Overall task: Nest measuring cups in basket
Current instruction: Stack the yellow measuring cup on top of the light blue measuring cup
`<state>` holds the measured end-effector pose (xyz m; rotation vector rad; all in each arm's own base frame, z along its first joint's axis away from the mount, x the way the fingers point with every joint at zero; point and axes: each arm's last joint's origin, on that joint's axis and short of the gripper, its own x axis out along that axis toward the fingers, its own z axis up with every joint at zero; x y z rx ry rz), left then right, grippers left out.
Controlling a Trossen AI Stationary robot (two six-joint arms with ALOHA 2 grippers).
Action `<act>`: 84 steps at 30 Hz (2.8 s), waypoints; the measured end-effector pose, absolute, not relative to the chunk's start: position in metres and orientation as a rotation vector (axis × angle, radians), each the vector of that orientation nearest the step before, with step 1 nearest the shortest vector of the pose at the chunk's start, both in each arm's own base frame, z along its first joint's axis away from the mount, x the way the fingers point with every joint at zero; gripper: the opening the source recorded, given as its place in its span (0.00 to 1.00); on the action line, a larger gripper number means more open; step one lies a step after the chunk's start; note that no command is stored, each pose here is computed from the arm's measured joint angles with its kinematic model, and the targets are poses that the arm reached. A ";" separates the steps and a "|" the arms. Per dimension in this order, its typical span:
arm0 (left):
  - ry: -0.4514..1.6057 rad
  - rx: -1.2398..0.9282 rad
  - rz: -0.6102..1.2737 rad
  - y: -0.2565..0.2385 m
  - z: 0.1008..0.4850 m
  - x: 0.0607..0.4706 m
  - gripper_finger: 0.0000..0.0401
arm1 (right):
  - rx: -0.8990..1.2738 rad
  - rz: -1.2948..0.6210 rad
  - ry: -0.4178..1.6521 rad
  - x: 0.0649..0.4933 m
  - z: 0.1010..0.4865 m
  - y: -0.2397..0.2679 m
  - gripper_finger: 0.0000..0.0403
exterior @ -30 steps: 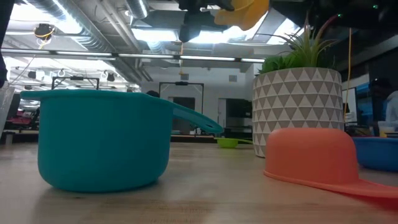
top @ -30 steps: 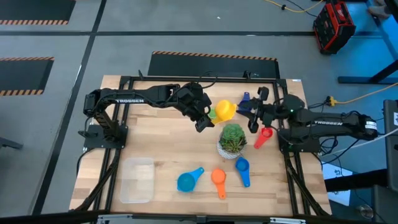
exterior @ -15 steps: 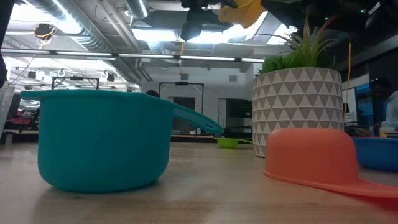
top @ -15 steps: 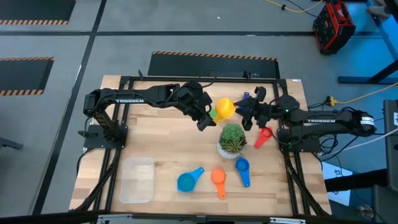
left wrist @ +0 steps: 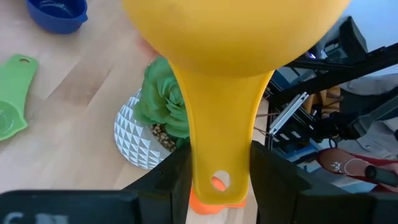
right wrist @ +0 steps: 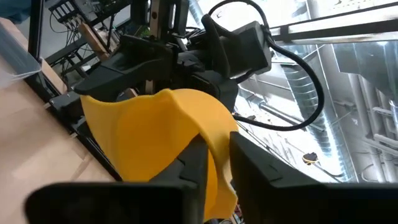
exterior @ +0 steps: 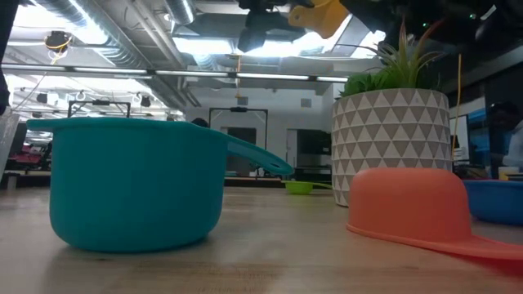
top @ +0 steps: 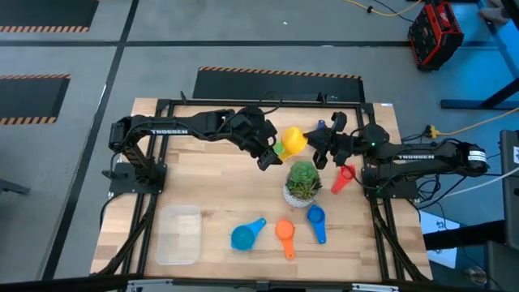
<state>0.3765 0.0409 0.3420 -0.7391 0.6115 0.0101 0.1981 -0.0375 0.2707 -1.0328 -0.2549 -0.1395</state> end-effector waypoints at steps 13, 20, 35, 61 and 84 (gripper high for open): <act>0.601 -0.726 0.025 0.042 0.342 0.377 0.35 | -1.018 -0.193 -0.224 0.198 0.270 -0.039 0.10; 0.601 -0.727 0.024 0.042 0.342 0.377 0.35 | -1.017 -0.196 -0.221 0.198 0.270 -0.039 0.07; 0.596 -0.704 0.055 0.044 0.342 0.376 0.35 | -0.980 -0.186 -0.209 0.199 0.269 -0.039 0.03; 0.709 -0.042 0.174 0.059 0.354 0.342 0.34 | -0.276 -0.698 -0.216 0.184 0.277 -0.055 0.02; 0.210 0.050 0.437 0.068 0.396 0.364 0.34 | 0.234 -0.824 -0.414 0.178 0.277 -0.067 0.03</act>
